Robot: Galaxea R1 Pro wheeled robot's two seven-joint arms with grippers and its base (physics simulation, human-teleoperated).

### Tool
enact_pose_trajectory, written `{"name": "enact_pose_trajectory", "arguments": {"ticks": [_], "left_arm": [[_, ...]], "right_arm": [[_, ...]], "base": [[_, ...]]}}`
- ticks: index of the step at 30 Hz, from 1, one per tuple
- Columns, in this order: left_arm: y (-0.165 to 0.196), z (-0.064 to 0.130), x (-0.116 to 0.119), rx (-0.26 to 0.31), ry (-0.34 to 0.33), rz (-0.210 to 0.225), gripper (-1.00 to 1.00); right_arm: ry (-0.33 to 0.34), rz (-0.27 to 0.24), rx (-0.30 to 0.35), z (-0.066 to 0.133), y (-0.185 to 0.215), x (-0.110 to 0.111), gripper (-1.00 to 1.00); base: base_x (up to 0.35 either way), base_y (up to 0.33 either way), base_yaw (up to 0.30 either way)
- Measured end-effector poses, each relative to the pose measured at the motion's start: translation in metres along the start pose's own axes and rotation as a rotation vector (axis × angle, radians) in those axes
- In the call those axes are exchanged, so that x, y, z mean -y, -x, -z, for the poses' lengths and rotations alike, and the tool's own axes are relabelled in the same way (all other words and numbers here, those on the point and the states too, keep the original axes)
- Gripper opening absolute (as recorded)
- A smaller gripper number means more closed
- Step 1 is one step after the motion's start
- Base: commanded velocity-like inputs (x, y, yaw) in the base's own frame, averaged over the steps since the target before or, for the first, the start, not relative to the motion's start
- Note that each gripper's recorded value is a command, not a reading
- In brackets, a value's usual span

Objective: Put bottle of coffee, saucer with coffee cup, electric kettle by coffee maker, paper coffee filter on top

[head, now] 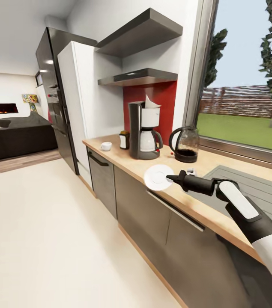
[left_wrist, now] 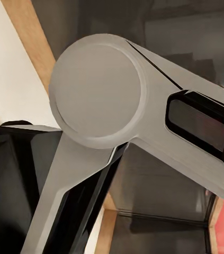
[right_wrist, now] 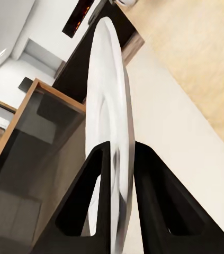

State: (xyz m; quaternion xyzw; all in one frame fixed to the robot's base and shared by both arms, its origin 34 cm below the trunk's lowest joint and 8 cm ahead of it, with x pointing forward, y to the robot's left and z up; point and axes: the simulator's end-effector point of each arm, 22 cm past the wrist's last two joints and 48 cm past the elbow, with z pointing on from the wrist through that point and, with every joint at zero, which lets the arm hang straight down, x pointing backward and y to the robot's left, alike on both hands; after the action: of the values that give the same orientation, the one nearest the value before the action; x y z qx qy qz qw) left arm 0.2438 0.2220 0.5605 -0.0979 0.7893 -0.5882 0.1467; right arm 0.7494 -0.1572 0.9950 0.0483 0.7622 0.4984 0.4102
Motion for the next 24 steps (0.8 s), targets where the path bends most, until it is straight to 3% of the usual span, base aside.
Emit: {"name": "enact_pose_trajectory", "arguments": {"ticks": [22, 24], "left_arm": [[0.000, 0.000, 0.000, 0.000, 0.000, 0.001, 1.00], [0.000, 0.000, 0.000, 0.000, 0.000, 0.002, 1.00]], "right_arm": [[-0.004, -0.005, 0.000, 0.000, 0.000, 0.003, -1.00], [-0.026, -0.028, -0.001, 0.000, -0.001, 0.016, -1.00]], "base": [[0.246, 0.257, 0.000], [0.083, 0.082, 0.000]]}}
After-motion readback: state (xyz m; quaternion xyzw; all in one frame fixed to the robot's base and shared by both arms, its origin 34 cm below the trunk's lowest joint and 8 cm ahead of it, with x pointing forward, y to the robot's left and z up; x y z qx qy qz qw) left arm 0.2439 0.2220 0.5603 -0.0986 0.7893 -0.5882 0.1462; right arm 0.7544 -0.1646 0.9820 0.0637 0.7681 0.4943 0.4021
